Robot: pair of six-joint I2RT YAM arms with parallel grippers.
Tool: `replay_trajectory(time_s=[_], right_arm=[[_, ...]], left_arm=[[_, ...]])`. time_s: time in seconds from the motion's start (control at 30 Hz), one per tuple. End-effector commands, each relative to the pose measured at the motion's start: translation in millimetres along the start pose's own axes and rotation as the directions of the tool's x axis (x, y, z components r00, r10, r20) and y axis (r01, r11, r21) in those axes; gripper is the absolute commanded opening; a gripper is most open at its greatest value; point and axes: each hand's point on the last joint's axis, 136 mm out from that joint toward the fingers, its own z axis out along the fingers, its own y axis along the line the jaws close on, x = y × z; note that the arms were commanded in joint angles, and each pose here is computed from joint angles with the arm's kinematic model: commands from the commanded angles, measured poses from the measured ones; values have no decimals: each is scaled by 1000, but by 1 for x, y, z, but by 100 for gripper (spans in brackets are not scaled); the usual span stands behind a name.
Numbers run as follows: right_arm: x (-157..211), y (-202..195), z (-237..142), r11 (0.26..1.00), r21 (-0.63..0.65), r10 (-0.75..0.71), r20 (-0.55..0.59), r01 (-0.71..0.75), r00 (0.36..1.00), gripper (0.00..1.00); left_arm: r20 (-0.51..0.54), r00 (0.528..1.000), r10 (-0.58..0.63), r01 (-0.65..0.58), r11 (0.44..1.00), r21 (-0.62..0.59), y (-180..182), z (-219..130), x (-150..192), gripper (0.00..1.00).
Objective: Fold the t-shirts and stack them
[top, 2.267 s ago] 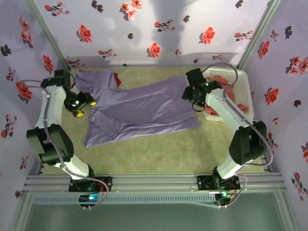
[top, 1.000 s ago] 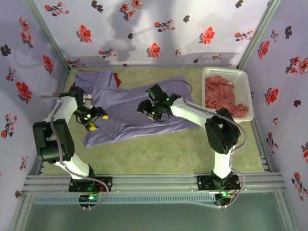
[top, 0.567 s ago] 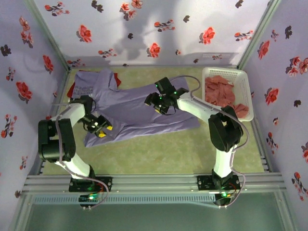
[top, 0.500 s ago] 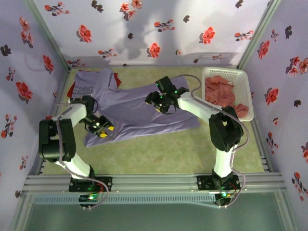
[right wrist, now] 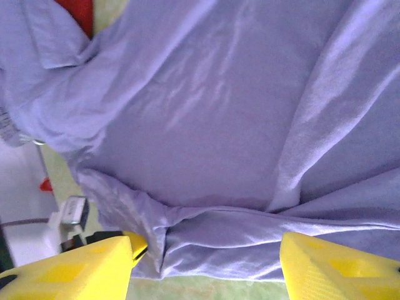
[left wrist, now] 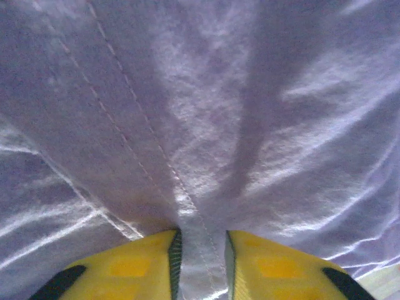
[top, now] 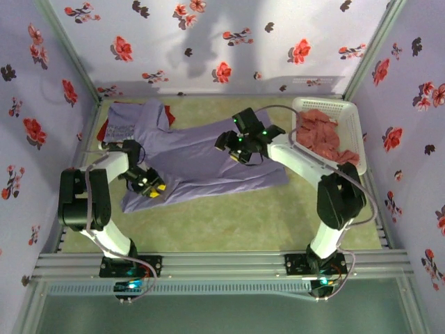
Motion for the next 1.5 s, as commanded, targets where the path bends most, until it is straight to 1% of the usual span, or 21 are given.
replay_trajectory(time_s=[0.0,0.1,0.13,0.23,0.3,0.37,0.43,0.6,0.63,0.67,0.7,0.77,0.83,0.97,1.07,1.27,1.37,1.43,1.47], right_arm=[[-2,-13,-21,1000,22,0,51,-1,999,65],[1,-20,-21,1000,13,25,62,-26,998,65],[3,-22,-20,999,10,30,60,-30,998,65],[6,-32,-11,999,23,30,48,-31,998,65],[9,-37,-3,999,33,35,12,-35,999,65],[12,-36,2,999,29,27,-15,-27,1000,65],[11,-34,6,1000,11,24,-16,-24,1000,65],[10,-26,15,1000,-8,12,-48,-13,999,65],[10,-25,17,1000,-10,12,-54,-13,998,65],[10,-24,18,1000,-11,10,-60,-11,998,65],[10,-24,19,1000,-10,9,-62,-10,998,65],[10,-23,19,1000,-13,2,-64,-3,998,65],[8,-24,17,1000,-9,-1,-57,1,998,65],[7,-24,21,1000,-15,11,-61,-12,998,65],[9,-25,22,1000,-13,11,-66,-12,998,65],[7,-30,18,1000,-10,13,-50,-13,999,65],[6,-33,16,1000,-3,18,-46,-19,999,65],[5,-35,17,1000,3,19,-43,-19,999,65],[6,-37,17,1000,7,20,-45,-20,999,65]], left_arm=[[-16,1000,-21,21,999,33,-5,5,4,16],[-10,1000,-3,3,999,36,-11,-4,3,1],[2,1000,6,-6,999,36,-14,-11,2,0],[27,999,18,-19,999,28,-18,-24,-2,0],[27,1000,9,-10,1000,28,-20,-29,-1,0],[24,1000,-4,4,1000,21,-18,-30,2,0],[11,1000,-13,13,1000,3,-12,-29,7,0],[54,998,-18,17,1000,21,-6,-33,15,0],[53,998,-21,20,1000,21,-5,-33,16,0],[41,999,-29,28,999,19,-5,-33,18,10],[27,999,-34,33,999,18,-5,-32,19,16],[9,1000,-29,29,999,17,-7,-29,22,24],[6,999,-33,33,999,16,-6,-28,24,27],[9,999,-45,44,999,14,-2,-24,26,36],[-2,999,-49,49,999,16,-3,-16,25,36],[-38,999,-32,31,999,-16,-6,1,28,37],[-43,998,-42,41,999,-13,-8,8,26,36],[-49,998,-42,42,999,-13,-12,9,24,29],[-42,998,-36,36,999,-15,-14,8,23,22]])
